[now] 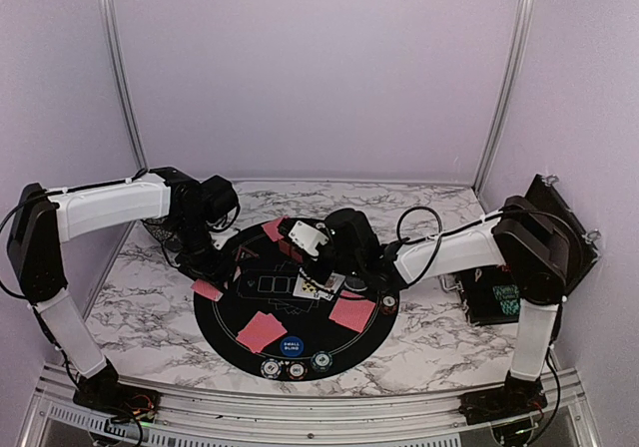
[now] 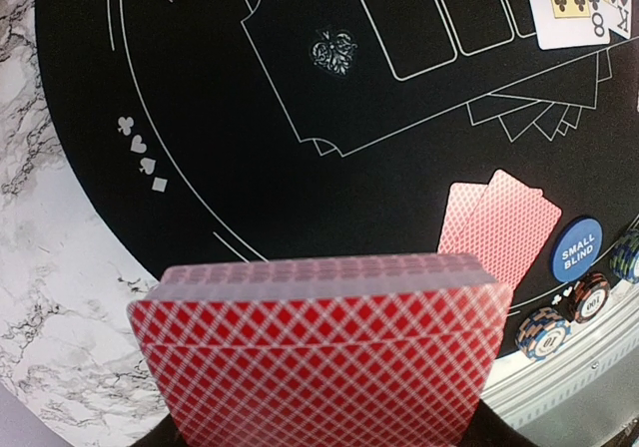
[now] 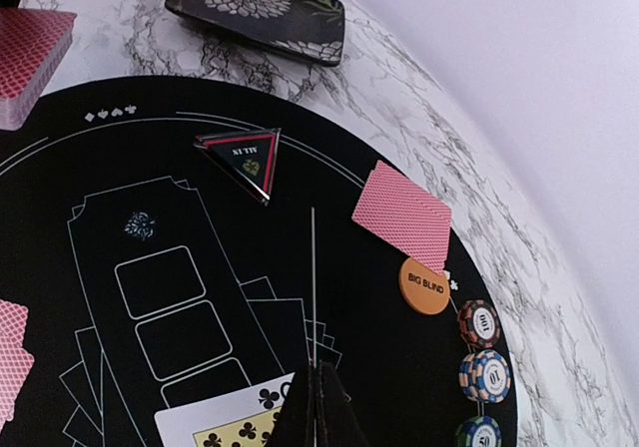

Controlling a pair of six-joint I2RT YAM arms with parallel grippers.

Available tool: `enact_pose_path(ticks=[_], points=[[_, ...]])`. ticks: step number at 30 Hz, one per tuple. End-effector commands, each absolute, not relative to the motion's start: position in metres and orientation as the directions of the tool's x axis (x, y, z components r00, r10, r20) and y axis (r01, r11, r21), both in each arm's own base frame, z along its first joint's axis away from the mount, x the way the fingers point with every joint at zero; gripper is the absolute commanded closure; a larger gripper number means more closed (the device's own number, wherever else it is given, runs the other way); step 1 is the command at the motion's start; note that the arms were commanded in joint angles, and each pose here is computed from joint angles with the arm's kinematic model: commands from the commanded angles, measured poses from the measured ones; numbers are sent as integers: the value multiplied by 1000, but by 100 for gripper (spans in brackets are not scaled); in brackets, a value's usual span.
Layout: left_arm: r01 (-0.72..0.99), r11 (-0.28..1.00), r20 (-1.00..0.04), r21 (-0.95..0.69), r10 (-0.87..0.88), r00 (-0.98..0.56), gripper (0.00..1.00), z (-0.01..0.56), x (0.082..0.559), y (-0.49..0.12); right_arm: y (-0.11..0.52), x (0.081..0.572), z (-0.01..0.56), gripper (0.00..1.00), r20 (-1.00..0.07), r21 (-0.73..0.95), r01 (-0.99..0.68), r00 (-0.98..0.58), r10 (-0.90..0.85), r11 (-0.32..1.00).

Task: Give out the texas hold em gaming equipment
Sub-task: Flop the poker card in the community card area.

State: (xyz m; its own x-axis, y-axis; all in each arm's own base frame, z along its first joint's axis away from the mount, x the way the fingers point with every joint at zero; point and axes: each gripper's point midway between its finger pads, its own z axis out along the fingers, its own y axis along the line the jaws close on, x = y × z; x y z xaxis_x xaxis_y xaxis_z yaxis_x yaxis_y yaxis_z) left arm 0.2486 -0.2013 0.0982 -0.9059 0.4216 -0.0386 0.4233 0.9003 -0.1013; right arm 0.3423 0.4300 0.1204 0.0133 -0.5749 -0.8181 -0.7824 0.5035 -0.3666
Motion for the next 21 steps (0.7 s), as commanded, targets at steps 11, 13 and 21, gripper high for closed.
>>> enact_pose_path(ticks=[11,13,21], points=[[423,898,-62,-122,419,-906,43,107,246,-201,449,322,93,100,-746,-476,-767,92,-660,430],[424,897,-61,-124,419,-906,43,107,246,-202,449,321,91,100,-741,-477,-768,90,-665,428],[424,897,-60,-125,420,-906,43,107,246,-202,454,305,83,100,-745,-443,-799,77,-662,406]])
